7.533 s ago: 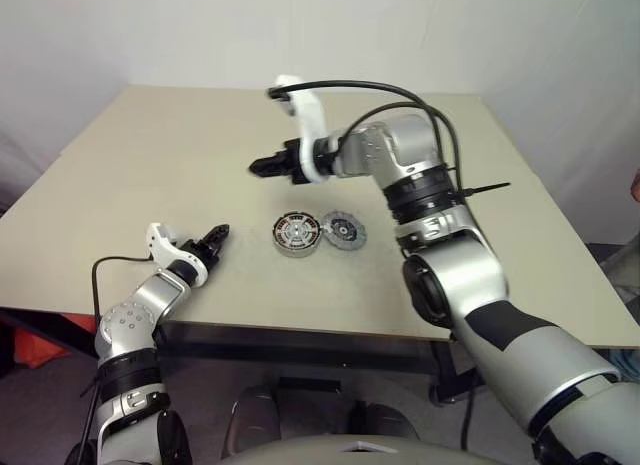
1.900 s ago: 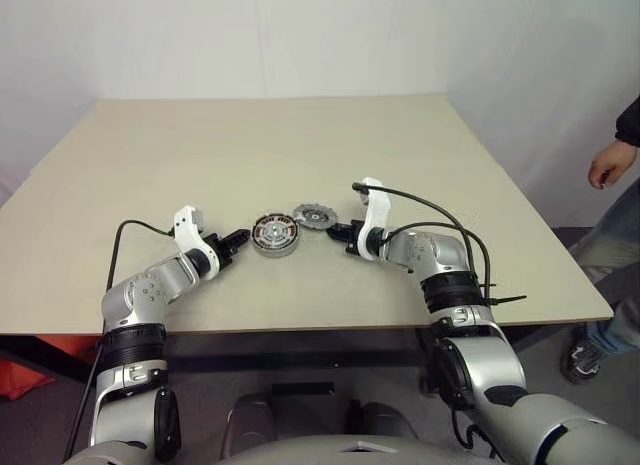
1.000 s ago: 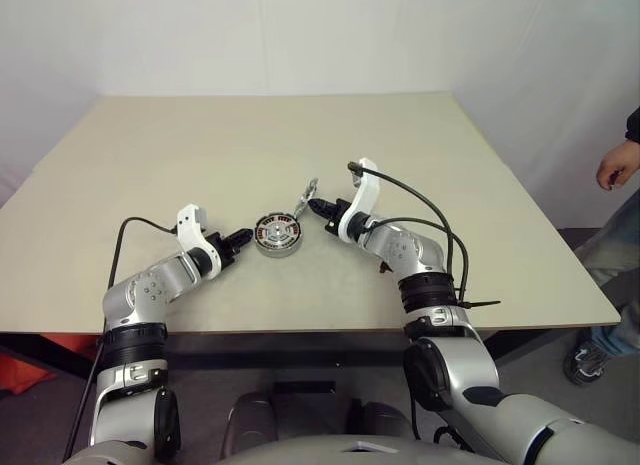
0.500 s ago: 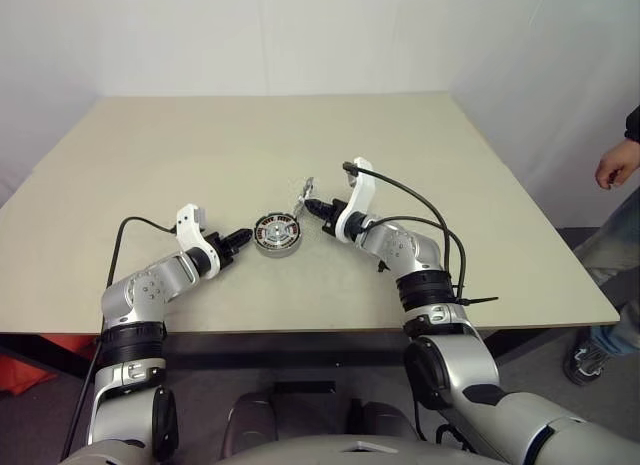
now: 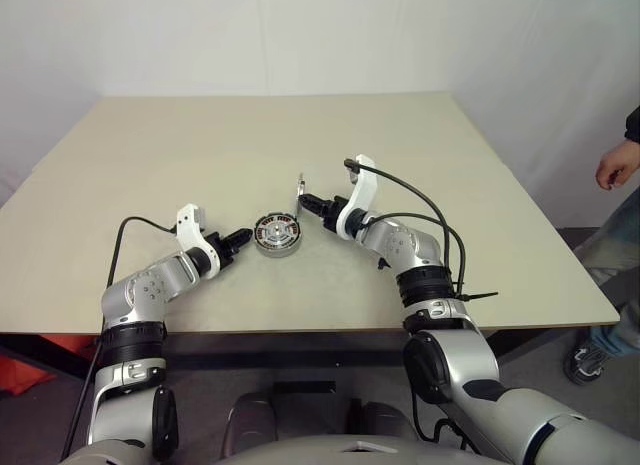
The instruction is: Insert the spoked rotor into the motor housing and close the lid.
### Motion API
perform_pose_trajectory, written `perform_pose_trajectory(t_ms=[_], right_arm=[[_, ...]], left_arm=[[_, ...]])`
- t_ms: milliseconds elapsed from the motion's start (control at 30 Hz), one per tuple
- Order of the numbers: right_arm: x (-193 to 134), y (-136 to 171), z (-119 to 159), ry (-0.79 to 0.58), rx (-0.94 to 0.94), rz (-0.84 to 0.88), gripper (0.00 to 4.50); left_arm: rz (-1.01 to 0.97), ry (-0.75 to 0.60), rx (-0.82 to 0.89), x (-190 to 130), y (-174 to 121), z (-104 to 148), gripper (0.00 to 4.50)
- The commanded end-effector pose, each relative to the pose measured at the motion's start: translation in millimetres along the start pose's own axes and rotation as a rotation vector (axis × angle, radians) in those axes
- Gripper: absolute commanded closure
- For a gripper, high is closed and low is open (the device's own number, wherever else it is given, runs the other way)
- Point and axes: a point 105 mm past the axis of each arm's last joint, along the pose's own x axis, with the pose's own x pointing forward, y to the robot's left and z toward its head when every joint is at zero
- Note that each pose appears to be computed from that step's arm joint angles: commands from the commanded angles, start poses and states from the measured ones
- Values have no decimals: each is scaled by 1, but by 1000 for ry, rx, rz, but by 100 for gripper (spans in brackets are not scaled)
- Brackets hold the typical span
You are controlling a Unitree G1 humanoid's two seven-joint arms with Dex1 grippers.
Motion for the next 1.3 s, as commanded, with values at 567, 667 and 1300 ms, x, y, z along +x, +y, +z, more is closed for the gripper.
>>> perform_pose_trajectory(t_ms=[567,667,1300], right_arm=[[4,8,20,-53,-38,-5,83],[6,1,15,-14,-45,-55,83],[9,0,18,-22,-55,-66,448]], left_arm=[[18,1,16,1,3,3,248],[21,0,16,1,3,2,248],[34,-9,10,0,8,1,248]])
